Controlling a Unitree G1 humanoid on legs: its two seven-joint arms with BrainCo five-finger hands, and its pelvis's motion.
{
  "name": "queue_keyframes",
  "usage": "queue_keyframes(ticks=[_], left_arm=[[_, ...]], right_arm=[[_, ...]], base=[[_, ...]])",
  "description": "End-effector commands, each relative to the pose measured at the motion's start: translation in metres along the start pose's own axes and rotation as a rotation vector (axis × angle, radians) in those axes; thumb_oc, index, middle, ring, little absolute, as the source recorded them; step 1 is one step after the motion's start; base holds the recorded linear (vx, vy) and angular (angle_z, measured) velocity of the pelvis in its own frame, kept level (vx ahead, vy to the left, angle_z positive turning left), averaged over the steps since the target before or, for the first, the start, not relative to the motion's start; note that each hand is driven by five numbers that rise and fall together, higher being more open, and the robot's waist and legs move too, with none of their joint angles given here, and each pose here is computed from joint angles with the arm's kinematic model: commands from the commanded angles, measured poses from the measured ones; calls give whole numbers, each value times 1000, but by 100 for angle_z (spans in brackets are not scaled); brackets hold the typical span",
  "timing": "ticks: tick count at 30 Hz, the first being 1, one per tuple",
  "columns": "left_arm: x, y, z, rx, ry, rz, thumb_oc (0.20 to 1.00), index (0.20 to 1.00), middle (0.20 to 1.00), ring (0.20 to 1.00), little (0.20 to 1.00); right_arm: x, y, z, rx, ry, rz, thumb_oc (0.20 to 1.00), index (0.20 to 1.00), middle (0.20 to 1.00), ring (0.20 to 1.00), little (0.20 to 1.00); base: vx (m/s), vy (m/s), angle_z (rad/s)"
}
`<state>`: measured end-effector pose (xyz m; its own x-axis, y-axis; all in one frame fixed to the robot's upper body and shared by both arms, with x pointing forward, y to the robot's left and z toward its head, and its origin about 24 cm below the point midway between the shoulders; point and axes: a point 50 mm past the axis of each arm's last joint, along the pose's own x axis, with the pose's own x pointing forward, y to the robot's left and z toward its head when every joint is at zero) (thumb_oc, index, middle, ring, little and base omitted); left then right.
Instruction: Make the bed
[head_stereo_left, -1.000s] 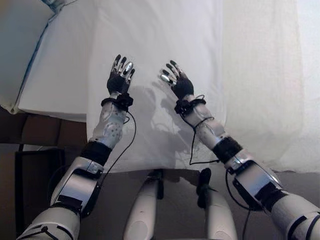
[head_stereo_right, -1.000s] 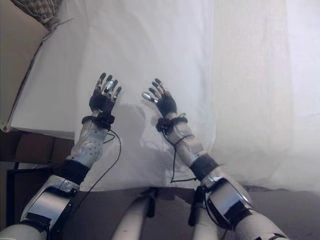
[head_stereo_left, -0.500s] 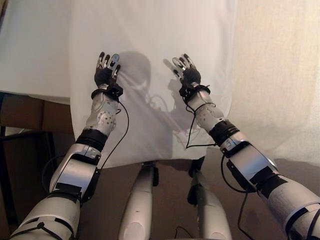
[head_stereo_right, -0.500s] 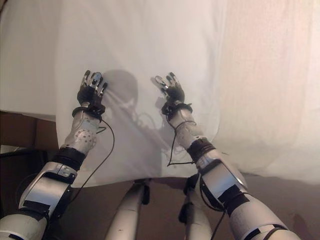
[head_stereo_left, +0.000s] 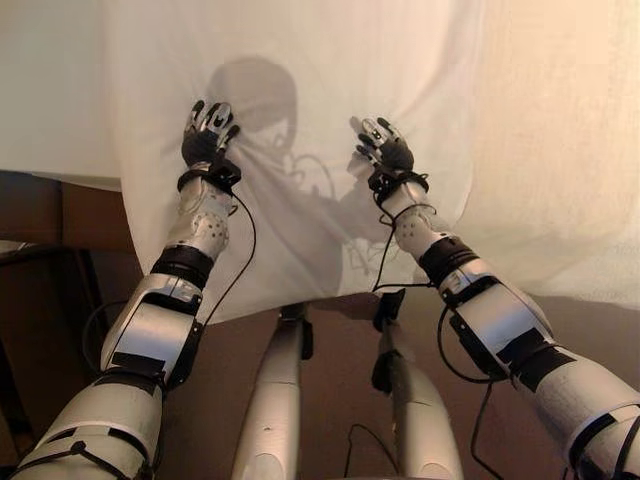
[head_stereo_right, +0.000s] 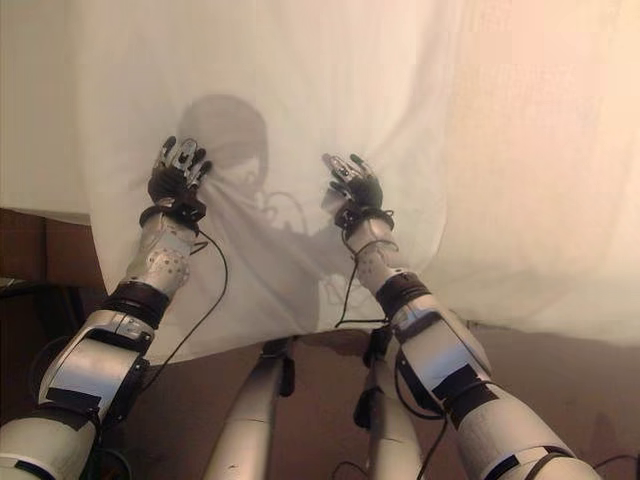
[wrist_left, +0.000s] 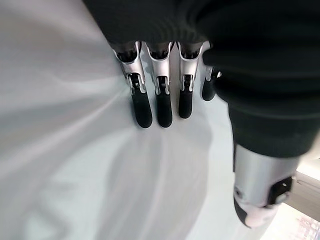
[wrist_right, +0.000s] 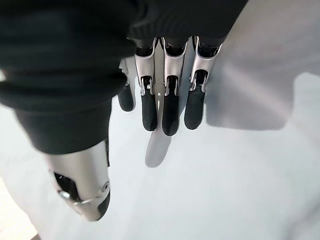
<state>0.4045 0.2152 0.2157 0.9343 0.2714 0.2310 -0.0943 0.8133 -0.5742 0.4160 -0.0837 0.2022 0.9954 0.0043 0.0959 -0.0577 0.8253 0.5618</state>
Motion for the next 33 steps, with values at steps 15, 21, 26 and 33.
queue_keyframes(ticks=[15,21,26,33], left_arm=[[-28,86,-38,64,83,493,1000,1000,1000,1000,1000],[-70,143,-75,-4,191,735,1000,1000,1000,1000,1000],[-129,200,-103,-21,309,958,1000,1000,1000,1000,1000],[-195,243,-123,3,411,1123,1000,1000,1000,1000,1000]], right_arm=[[-11,-65,-20,-57,6,-328,1000,1000,1000,1000,1000],[-28,-129,-26,-24,29,-567,1000,1000,1000,1000,1000],[-69,-204,-45,-44,105,-816,1000,1000,1000,1000,1000],[-144,-283,-70,-7,208,-1137,1000,1000,1000,1000,1000]], base=[[-1,0,-1],[0,5,-3],[1,8,-2],[-2,1,1]])
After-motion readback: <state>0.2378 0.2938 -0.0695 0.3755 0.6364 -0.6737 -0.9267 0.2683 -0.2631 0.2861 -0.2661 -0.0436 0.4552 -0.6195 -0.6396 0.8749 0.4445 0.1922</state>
